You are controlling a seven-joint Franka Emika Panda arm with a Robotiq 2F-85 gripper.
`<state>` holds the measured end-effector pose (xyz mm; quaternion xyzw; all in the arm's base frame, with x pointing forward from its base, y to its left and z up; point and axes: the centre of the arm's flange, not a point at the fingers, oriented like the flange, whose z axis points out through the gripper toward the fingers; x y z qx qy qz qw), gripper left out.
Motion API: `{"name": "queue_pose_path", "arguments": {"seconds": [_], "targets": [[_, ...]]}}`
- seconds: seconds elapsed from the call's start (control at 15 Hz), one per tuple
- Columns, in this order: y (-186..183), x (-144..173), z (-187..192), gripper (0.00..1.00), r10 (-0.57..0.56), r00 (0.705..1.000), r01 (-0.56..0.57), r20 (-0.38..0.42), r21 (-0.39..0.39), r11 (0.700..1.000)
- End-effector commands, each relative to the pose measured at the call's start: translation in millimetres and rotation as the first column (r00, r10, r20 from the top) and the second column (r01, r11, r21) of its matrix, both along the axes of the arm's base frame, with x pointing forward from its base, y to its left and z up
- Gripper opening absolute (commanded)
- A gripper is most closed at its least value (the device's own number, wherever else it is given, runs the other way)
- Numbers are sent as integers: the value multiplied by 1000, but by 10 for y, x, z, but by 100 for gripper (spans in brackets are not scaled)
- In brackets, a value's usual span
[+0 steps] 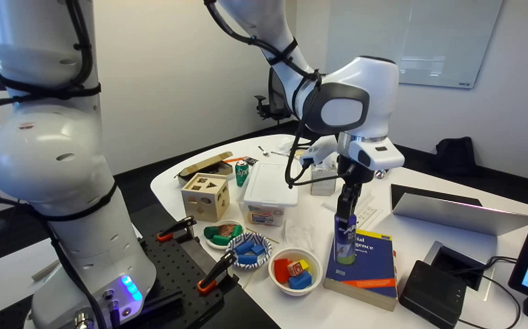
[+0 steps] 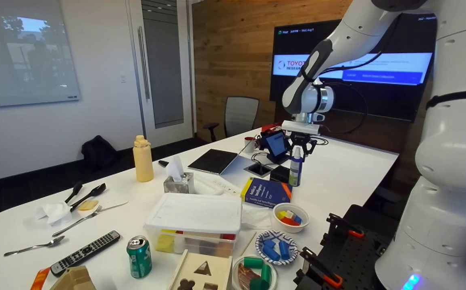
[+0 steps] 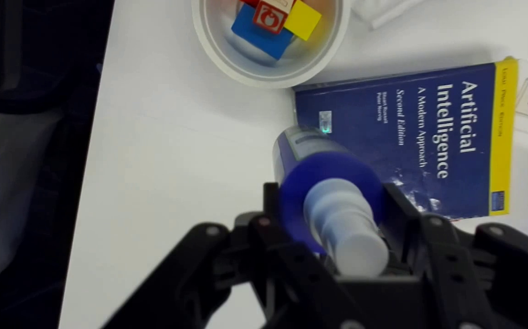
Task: Move the blue bottle closer to the white bowl
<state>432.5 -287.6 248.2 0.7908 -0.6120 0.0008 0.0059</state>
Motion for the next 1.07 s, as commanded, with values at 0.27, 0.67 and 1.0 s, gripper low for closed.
{"name": "queue_pose_path", "arguments": {"seconds": [0.27,0.67,1.0], "targets": [[-324,-581,-767,31,-75,997,75,-20,35,997],[-517,-753,-1151,31,-102,995,102,3,47,994],[-503,-693,-1328,81,-121,992,120,24,65,991]]}}
